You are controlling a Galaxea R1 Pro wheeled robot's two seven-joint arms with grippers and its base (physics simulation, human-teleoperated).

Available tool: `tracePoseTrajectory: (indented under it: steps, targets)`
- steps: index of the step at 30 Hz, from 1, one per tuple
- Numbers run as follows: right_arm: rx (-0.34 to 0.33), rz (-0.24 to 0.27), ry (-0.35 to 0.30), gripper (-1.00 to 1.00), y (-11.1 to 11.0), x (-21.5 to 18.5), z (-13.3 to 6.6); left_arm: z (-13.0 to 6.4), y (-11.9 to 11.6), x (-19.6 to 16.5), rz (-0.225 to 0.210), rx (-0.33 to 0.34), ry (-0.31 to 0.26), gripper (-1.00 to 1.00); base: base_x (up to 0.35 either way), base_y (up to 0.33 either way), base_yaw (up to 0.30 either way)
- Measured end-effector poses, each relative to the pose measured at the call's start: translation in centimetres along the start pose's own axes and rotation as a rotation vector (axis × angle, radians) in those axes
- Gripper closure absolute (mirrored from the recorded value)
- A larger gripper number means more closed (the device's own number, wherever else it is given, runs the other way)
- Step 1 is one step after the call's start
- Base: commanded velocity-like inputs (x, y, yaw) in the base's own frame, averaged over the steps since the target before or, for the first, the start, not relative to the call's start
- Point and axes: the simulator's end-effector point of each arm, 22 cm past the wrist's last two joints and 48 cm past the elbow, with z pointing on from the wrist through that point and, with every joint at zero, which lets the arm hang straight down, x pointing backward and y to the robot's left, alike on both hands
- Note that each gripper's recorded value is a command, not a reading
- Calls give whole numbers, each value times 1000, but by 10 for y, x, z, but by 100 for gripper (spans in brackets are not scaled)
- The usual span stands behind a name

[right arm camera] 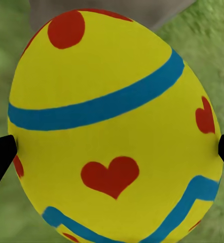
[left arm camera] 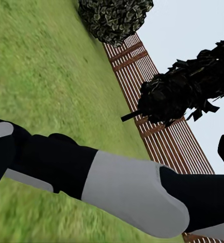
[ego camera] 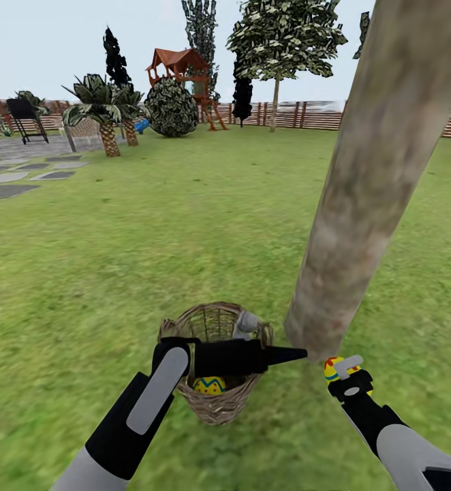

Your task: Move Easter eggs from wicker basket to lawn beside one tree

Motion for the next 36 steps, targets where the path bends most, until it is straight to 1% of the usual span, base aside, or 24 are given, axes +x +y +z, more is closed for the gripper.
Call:
tracePoseTrajectory:
  steps: [8,27,28,31,36]
  targets:
    - [3,1,1,100,9,12,9,0,13,13,0,0,2,-100,0,0,0]
    - [-28,-24,67,100,35,48,29,1,50,21,-77,-3,5,-100,0,0,0]
    - [-27,-22,73,100,35,51,30,1,52,21,-82,-4,5,-100,0,0,0]
    - [-25,16,99,100,35,62,33,2,57,23,-94,-4,6,-100,0,0,0]
    - [-31,18,120,100,41,73,38,2,67,25,-114,-4,6,-100,0,0,0]
